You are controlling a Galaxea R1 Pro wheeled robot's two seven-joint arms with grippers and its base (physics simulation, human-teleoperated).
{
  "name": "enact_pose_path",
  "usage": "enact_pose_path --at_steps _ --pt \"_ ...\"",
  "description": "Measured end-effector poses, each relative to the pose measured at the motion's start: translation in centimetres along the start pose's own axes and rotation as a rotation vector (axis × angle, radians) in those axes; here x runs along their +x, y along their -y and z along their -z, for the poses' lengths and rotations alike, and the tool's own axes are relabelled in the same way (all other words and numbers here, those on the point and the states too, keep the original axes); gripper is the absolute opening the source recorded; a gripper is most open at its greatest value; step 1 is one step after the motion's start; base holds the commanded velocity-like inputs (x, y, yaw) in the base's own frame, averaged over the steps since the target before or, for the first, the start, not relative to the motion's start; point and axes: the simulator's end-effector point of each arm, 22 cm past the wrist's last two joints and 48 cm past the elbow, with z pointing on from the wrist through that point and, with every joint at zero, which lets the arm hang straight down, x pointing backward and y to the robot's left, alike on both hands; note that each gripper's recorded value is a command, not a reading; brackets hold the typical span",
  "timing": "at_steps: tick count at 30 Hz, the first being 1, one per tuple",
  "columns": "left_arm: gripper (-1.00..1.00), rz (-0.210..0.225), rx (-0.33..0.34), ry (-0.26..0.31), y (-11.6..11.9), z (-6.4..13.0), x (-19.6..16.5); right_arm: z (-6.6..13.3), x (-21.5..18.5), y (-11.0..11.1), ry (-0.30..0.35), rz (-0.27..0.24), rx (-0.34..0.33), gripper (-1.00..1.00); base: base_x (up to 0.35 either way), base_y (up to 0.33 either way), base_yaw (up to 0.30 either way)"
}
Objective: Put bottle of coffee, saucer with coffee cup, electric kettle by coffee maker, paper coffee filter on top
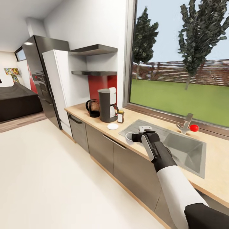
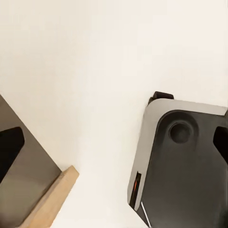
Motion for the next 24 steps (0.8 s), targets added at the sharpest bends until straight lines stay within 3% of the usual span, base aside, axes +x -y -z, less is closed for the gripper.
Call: enact_pose_path --at_steps 12,24 --pt "1.00 0.002 0.001 0.001 0.11 0.00 -0.02 -0.03 0.07 0.18 -0.001 0.003 0.008 -1.00 0.310 0.154 0.000" --pt "1.00 0.002 0.001 0.001 0.05 0.00 -0.01 -0.04 0.08 0.24 -0.002 0.004 0.011 -1.00 0.332 0.015 0.000"
